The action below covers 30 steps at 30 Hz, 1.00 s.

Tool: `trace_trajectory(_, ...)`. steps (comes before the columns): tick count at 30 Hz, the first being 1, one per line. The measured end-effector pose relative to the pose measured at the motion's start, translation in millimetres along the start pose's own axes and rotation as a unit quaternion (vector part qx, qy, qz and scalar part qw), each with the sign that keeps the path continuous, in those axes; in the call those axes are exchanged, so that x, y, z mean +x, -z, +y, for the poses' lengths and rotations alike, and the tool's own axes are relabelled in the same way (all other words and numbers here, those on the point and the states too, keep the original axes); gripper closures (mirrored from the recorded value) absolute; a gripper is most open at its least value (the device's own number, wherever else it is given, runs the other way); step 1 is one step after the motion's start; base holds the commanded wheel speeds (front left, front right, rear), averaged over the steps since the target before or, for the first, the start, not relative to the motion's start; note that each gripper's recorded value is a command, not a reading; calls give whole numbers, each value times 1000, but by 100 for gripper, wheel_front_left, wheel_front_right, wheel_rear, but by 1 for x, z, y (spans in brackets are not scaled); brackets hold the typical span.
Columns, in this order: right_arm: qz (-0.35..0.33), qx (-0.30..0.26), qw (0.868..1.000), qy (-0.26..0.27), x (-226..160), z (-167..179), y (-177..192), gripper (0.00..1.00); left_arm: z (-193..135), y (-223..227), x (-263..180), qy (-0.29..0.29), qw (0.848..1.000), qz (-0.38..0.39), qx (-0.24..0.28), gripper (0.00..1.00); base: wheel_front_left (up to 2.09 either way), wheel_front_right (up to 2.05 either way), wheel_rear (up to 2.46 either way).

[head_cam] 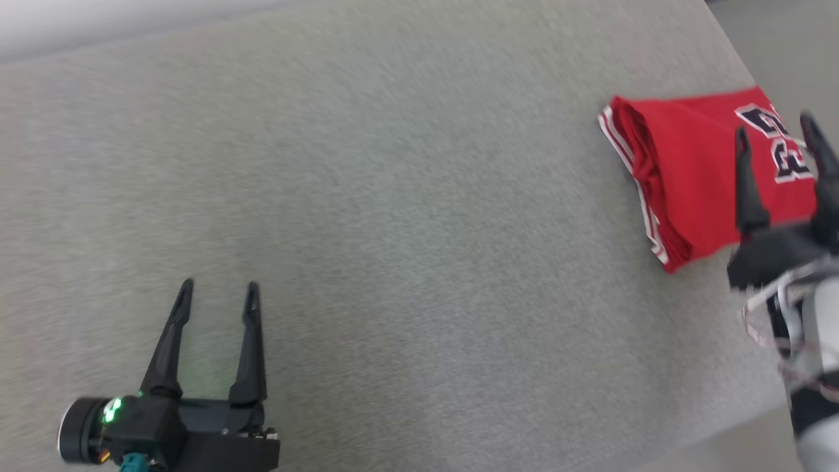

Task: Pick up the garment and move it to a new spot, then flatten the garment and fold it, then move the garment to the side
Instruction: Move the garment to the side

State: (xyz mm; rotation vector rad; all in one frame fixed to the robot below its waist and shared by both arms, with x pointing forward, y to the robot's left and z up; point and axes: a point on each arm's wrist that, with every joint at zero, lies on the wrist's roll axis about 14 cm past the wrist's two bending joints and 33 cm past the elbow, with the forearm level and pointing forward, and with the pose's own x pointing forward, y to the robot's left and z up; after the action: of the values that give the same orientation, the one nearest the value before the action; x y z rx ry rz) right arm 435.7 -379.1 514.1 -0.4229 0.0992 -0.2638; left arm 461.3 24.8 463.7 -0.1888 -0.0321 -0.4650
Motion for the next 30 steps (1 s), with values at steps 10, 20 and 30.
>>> trace_trajectory(10, -59, 103, 992, -35, -56, 50, -21, 0, 47, -25, -61, -108, 994, 3, 19, 0, 0, 0, 0)
trace_trajectory(20, -83, 192, 974, -87, -107, 109, -42, 0, 79, -45, -132, -195, 980, -2, 39, 0, 0, 0, 0)
trace_trajectory(30, -82, 219, 965, -120, -131, 136, -46, 0, 96, -47, -185, -252, 967, -1, 38, 0, 0, 0, 0)
